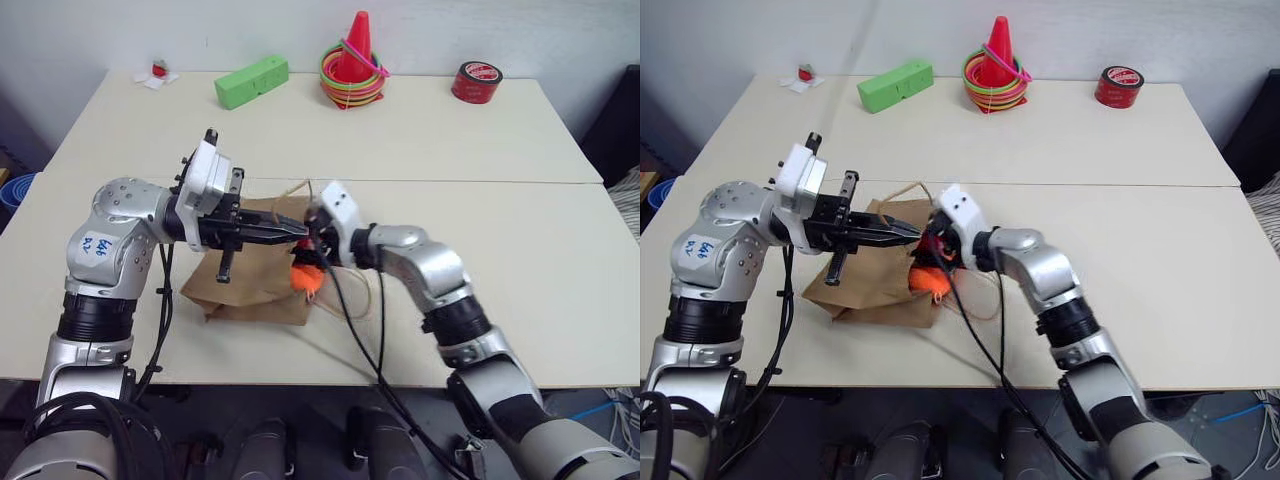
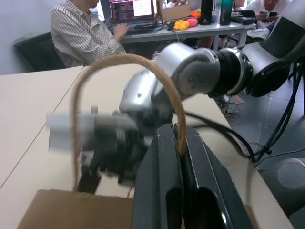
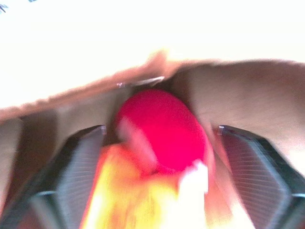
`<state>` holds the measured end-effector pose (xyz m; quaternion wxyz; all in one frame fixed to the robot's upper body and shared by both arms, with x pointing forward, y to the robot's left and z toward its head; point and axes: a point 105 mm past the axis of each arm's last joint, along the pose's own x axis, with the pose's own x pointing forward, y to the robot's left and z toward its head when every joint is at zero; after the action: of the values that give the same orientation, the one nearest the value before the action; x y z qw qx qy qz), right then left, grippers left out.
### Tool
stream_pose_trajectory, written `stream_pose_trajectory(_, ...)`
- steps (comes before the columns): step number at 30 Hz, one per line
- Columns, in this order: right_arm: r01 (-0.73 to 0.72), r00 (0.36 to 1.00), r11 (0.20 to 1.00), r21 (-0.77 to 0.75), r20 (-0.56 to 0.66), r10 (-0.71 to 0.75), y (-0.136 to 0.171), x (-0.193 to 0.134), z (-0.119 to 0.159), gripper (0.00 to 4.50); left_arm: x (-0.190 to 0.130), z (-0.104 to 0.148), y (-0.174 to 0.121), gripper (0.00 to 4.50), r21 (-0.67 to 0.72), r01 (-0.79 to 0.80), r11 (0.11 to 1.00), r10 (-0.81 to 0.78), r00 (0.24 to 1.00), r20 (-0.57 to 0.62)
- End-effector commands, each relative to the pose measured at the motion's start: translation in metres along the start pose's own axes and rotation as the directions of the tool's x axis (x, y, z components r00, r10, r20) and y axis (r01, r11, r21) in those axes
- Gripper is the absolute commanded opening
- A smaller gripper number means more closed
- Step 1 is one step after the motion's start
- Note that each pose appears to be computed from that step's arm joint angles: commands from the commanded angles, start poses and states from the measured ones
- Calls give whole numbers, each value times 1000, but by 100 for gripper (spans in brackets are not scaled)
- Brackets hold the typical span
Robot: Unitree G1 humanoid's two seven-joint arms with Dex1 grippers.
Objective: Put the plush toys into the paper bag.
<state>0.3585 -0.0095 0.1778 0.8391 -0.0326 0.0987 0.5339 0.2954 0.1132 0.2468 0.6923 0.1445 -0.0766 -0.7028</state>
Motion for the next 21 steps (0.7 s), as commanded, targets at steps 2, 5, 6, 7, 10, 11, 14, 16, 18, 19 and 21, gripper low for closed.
stream_pose_trajectory(2, -154, 986, 987, 41, 74, 151, 13, -33, 15, 444, -5, 11, -1, 0, 55, -22, 998, 22, 1000, 2)
stream_pose_trajectory(5, -138, 987, 982, 128, 100, 125, 0, -52, 13, 444, -5, 11, -3, 0, 54, -24, 998, 24, 1000, 0)
stream_pose_trajectory(6, -123, 990, 981, 148, 90, 111, -4, -57, 9, 444, -5, 11, -3, 0, 53, -25, 998, 25, 1000, 0)
stream_pose_trajectory(7, -101, 994, 983, 154, 51, 95, -9, -62, 1, 444, -5, 11, -4, 0, 53, -24, 998, 24, 1000, -1)
stream_pose_trajectory(10, -38, 997, 982, 186, -60, 50, -18, -70, -23, 444, -6, 12, -5, 0, 53, -21, 998, 21, 1000, -2)
stream_pose_trajectory(11, -30, 996, 981, 190, -80, 45, -19, -70, -29, 444, -6, 12, -5, 0, 53, -19, 998, 19, 1000, -3)
stream_pose_trajectory(14, -24, 985, 973, 228, -162, 62, -15, -58, -50, 444, -5, 12, -5, 0, 50, -12, 999, 12, 1000, -5)
stream_pose_trajectory(16, -35, 976, 966, 256, -197, 87, -10, -49, -59, 427, -5, 11, -5, 0, 48, -2, 999, 2, 1000, -11)
stream_pose_trajectory(18, -54, 967, 962, 269, -226, 117, -4, -46, -66, 385, -3, 11, -5, 0, 50, 5, 999, -4, 1000, -13)
stream_pose_trajectory(19, -60, 963, 960, 275, -237, 129, -2, -45, -68, 351, -3, 12, -4, 0, 52, 6, 999, -5, 1000, -11)
stream_pose_trajectory(21, -79, 960, 956, 283, -237, 149, 2, -45, -69, 284, -2, 12, -3, 0, 56, 5, 998, -5, 1000, -7)
